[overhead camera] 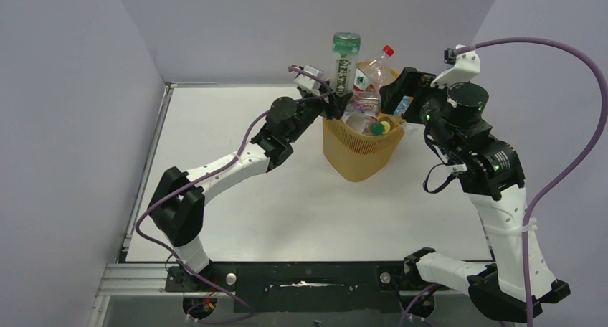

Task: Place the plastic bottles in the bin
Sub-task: Place the plastic bottle in the trash bin.

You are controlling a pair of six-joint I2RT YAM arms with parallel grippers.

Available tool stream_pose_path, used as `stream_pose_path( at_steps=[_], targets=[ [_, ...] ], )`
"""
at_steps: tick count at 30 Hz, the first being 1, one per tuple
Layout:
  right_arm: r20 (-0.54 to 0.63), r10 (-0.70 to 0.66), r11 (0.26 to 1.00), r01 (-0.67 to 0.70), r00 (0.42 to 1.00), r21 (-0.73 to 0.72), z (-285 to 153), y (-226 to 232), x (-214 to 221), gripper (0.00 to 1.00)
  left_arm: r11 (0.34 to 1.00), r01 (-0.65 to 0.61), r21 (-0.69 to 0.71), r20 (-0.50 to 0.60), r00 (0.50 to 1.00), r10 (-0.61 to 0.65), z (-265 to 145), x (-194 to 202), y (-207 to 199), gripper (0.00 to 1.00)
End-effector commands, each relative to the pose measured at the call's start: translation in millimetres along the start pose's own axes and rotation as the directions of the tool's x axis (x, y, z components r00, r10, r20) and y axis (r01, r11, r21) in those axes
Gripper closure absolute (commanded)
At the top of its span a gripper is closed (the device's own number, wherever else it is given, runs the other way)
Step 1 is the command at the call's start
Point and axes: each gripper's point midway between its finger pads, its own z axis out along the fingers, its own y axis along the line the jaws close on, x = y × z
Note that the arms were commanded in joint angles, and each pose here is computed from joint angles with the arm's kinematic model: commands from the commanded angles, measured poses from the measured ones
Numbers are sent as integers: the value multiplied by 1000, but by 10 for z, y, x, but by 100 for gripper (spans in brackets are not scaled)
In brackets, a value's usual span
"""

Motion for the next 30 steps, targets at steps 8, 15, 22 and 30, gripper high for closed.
stream_pose_path(
  at_steps=[8, 15, 22, 30],
  targets=[
    [57, 25, 999, -23, 998, -37, -78, 36, -135, 2, 998, -29, 55, 32, 999, 28, -201, -120, -99, 69],
    [53, 31, 999, -28, 998, -41, -64, 38, -110, 2, 990, -53, 130, -44, 997, 59, -179, 24, -215, 64],
    [50, 35, 999, -33, 998, -43, -56, 37, -90, 2, 987, -55, 151, -70, 995, 66, -195, 89, -241, 48],
    [48, 38, 998, -36, 998, -43, -52, 33, -81, 2, 983, -68, 171, -88, 993, 84, -198, 128, -269, 31]
  ],
)
